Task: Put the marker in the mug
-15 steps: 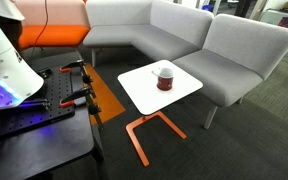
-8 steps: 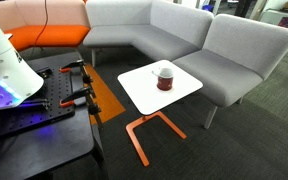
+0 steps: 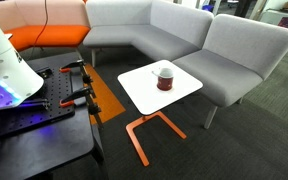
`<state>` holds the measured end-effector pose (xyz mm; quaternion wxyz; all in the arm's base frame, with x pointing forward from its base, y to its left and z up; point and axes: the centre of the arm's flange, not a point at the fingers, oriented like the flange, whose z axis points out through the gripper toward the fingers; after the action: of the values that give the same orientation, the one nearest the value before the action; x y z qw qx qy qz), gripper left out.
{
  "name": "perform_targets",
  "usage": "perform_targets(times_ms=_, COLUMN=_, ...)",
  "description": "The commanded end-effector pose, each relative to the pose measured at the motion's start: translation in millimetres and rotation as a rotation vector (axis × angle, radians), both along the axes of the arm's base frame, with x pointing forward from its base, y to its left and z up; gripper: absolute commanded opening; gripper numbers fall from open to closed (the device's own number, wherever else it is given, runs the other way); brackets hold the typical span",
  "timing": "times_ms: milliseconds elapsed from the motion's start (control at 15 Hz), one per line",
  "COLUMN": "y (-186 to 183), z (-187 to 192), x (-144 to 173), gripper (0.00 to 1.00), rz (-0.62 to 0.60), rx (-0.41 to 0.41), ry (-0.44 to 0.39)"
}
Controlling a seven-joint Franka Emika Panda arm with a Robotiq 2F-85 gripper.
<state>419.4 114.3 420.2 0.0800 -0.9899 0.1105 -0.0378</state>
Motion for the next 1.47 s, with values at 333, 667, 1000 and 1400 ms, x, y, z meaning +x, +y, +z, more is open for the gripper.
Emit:
perform_targets(times_ms=333, y=7, z=-132, x=84, gripper=1.0, rz=-0.46, rx=-0.103, ry=0.003)
perform_targets(times_ms=667, y=24, z=-206, x=128, gripper=1.0, rz=-0.709, rx=0.039, ry=0.044)
perform_targets(times_ms=1000, y=26, z=-283, x=158, gripper=1.0, rz=-0.919, rx=0.079, ry=0.094)
perform_targets(times_ms=1400, y=21, z=-350, x=164, gripper=1.0, rz=-0.919, rx=0.067, ry=0.15)
